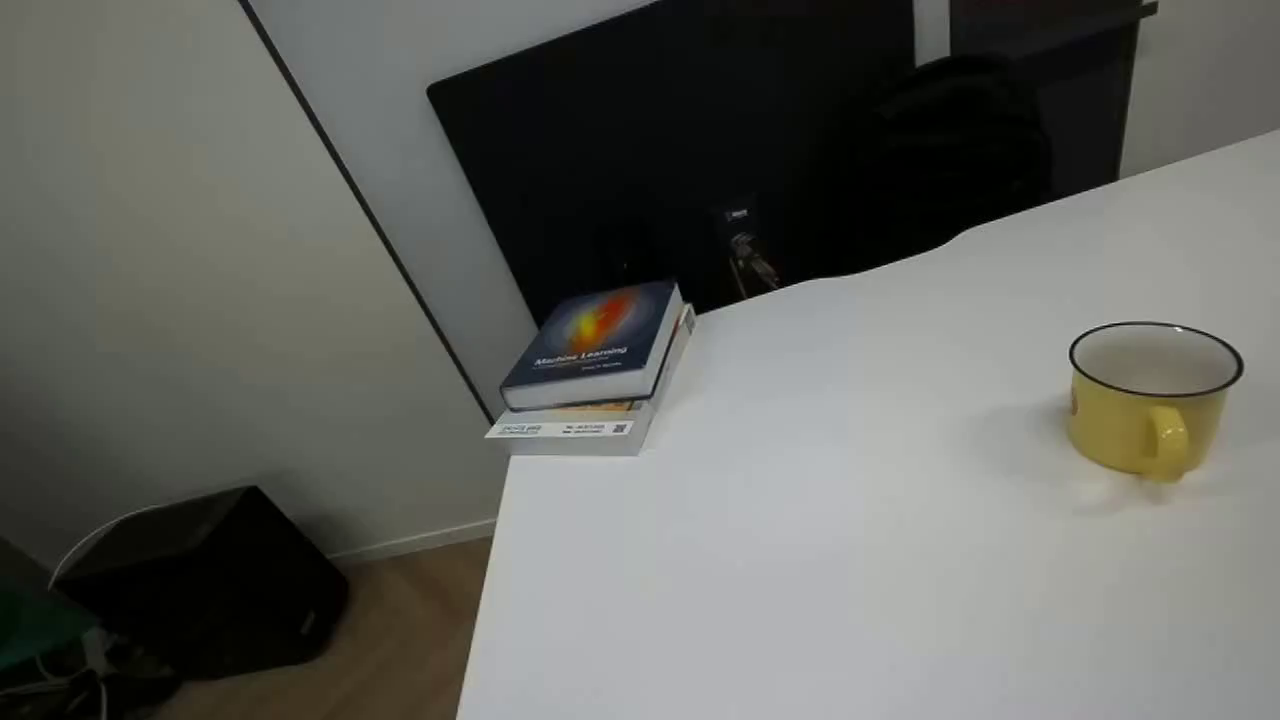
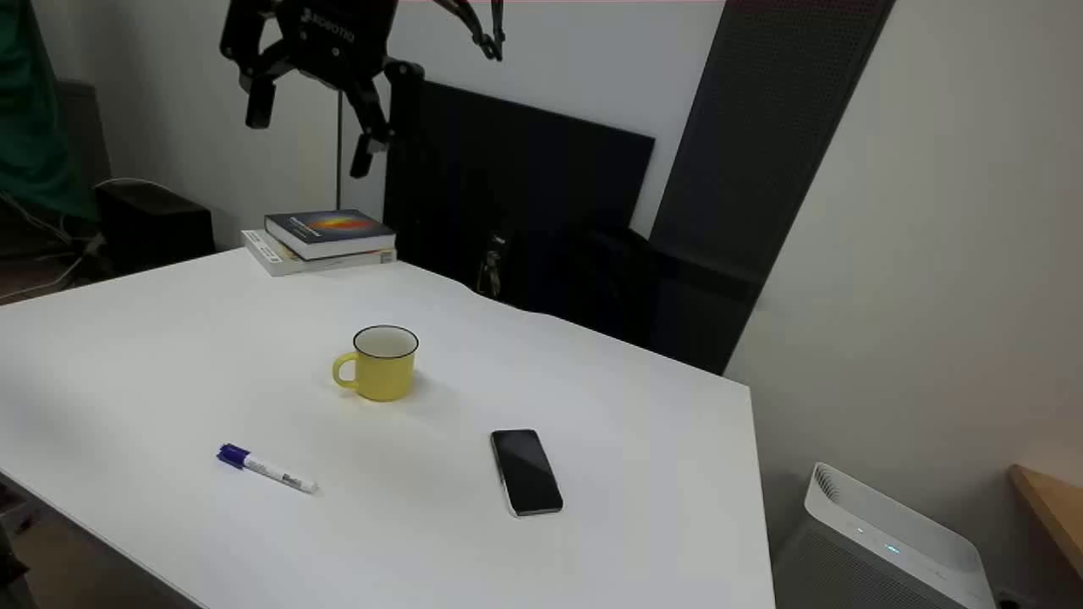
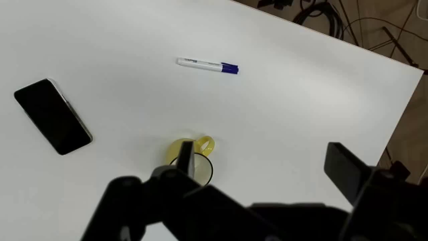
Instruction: Put the marker into the cup, put it back on the table then back into the cup again.
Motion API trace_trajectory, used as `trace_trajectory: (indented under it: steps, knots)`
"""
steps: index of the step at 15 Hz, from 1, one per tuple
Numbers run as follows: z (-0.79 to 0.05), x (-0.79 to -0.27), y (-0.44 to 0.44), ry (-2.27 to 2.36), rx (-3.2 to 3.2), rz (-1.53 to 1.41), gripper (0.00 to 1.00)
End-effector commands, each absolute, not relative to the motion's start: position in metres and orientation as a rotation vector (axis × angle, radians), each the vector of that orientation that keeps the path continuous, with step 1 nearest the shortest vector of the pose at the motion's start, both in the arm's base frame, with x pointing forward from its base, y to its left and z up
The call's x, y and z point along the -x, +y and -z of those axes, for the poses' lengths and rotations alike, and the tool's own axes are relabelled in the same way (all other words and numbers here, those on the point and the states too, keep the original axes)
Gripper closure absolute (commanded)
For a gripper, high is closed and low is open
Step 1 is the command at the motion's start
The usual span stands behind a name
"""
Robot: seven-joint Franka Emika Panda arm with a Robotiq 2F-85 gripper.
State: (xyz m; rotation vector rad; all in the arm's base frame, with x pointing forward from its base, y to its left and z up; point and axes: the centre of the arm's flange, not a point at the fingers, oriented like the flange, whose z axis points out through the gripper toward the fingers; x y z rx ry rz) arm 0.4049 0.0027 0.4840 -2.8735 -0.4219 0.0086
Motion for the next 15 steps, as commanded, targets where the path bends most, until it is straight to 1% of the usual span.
trace_trajectory:
  steps: [1,13,15]
  knots:
    - [-0.4837,-0.4050,0.0027,-0.422,2.874,-0.008,0.00]
    - [-0.4838,-0.4050,0.0027,-0.422,2.874,-0.006,0.00]
    - [-0.4746,-0.4045,0.0041,-0.508,2.903,-0.047,0.00]
